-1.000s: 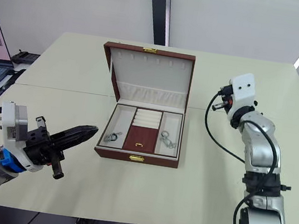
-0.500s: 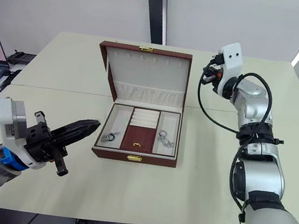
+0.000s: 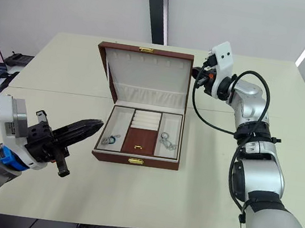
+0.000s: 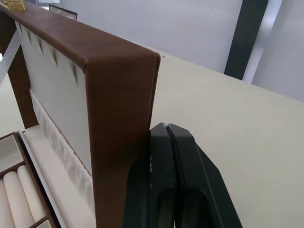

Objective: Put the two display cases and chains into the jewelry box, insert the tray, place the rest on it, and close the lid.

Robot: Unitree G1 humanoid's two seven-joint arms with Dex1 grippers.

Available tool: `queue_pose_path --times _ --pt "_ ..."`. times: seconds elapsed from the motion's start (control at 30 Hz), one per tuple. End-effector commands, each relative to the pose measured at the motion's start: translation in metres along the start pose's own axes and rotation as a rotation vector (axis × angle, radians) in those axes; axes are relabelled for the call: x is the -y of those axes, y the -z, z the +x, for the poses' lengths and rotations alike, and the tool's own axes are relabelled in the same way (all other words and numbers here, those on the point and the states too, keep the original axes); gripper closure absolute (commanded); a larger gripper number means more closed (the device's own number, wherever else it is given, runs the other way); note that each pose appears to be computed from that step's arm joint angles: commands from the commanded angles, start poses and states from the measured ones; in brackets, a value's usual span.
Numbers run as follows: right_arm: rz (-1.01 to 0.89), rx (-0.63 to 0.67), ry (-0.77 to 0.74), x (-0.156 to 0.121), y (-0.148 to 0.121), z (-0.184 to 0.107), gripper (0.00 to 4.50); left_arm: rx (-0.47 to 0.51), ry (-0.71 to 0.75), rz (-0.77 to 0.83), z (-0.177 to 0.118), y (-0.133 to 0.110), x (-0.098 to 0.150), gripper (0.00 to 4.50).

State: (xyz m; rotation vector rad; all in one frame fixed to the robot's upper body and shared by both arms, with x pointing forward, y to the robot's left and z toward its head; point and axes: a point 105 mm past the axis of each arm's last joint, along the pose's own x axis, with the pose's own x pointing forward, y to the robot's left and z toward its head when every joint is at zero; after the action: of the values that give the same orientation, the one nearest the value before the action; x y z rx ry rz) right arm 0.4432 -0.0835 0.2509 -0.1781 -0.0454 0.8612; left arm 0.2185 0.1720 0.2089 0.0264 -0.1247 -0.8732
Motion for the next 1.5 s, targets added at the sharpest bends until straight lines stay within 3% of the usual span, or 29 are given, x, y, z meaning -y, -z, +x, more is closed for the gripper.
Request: queue_pose_path --times 0.03,0.57,0.77,1.07,1.27,1.5 --pt "-0.040 0.073 -0.064 -0.009 -0.022 -0.007 4.49 -0.003 -0.002 0.021 -0.007 -0.005 -0.001 4.50" --pt "-0.046 0.003 -0.348 -0.054 -0.022 -0.057 4.49 -0.100 -0.030 0.010 -0.033 0.008 -0.014 4.50" --pt "-0.063 -0.009 -0.348 -0.059 -0.019 -0.063 4.49 -0.133 -0.047 -0.015 -0.042 0.015 -0.017 4.50" --pt "-0.086 0.028 -0.242 -0.060 -0.015 -0.086 4.49 -0.141 -0.139 -0.029 -0.046 0.020 -0.040 4.50" --pt "-0.033 0.020 -0.054 -0.048 0.004 -0.125 4.49 -0.181 -0.321 -0.023 -0.049 0.028 -0.080 4.50" --pt "-0.125 -0.119 0.155 -0.047 0.054 -0.173 4.49 -0.302 -0.544 0.083 -0.045 0.059 -0.122 4.50"
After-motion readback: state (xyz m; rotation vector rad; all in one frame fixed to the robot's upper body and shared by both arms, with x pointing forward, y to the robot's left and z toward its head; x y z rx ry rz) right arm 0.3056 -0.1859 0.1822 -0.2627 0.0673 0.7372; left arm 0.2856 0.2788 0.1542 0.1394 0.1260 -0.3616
